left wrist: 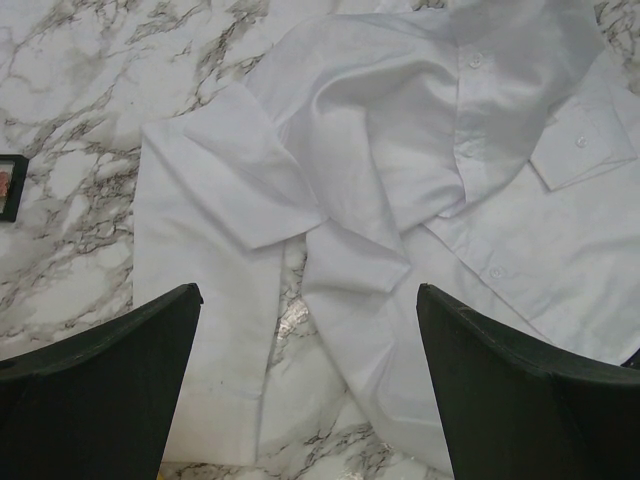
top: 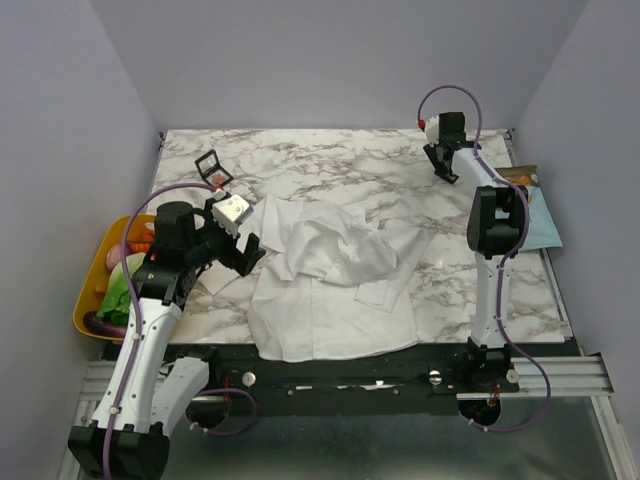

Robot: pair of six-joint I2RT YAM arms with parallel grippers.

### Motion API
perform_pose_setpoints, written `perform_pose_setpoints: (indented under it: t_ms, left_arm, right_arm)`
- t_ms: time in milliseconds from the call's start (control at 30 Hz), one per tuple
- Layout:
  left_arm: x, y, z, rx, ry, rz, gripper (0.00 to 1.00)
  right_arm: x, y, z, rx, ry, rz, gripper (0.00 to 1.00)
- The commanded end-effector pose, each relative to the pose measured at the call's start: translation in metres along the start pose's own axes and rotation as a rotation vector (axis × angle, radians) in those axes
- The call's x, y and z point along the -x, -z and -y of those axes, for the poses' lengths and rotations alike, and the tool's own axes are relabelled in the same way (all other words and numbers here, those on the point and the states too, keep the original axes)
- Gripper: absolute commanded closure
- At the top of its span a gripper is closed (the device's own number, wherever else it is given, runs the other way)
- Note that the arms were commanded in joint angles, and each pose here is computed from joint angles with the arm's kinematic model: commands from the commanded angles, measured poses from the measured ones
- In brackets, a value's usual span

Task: Remove the brooch from the garment
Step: Place the brooch in the brooch box, then reset both arms

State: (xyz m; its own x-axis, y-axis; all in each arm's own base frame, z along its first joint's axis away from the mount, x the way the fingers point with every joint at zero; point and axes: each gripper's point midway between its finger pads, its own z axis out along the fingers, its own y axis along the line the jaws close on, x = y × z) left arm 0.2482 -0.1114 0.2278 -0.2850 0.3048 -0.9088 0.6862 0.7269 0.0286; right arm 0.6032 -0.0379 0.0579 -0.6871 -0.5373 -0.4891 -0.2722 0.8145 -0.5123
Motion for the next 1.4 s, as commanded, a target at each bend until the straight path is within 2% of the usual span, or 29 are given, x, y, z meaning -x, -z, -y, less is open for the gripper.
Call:
perform_pose_setpoints:
  t_ms: [0,300,433,567,633,667,700,867,1200,1300,1367]
  left_arm:
    - [0.000,-0.001,0.004,-0.025,0.007,0.014,0.01]
    - [0.000,0.000,0.005,-0.028,0.008,0.017,0.01]
    - [0.001,0.001,-0.001,0.007,0.009,0.021,0.01]
    - [0.005,0.003,-0.004,0.029,0.006,0.031,0.01]
    - [0.009,0.005,-0.004,0.034,0.006,0.038,0.01]
    - [0.011,0.006,-0.004,0.035,0.005,0.042,0.01]
    - [0.015,0.007,-0.005,0.037,0.005,0.047,0.01]
    - [0.025,0.011,-0.008,0.055,0.001,0.060,0.01]
    - [0.049,0.027,-0.021,0.139,-0.028,0.079,0.01]
    - [0.062,0.037,-0.030,0.208,-0.031,0.109,0.01]
    - [0.070,0.044,-0.042,0.297,0.035,0.128,0.01]
  right_arm:
    - [0.015,0.021,0.010,0.021,-0.024,0.045,0.47]
    - [0.019,0.042,0.002,0.106,-0.028,0.063,0.44]
    - [0.012,0.062,-0.008,0.186,-0.010,0.036,0.41]
    - [0.012,0.101,-0.011,0.241,-0.032,0.069,0.37]
    - [0.004,0.116,-0.025,0.313,-0.050,0.061,0.32]
    - [0.004,0.124,-0.028,0.338,-0.068,0.062,0.27]
    - [0.008,0.142,-0.027,0.355,-0.077,0.087,0.19]
    - [0.009,0.195,-0.041,0.479,-0.129,0.138,0.00]
    - [0.015,0.301,-0.046,0.615,-0.212,0.255,0.00]
    - [0.017,0.343,-0.059,0.719,-0.204,0.344,0.00]
    - [0.014,0.359,-0.073,0.794,-0.198,0.386,0.00]
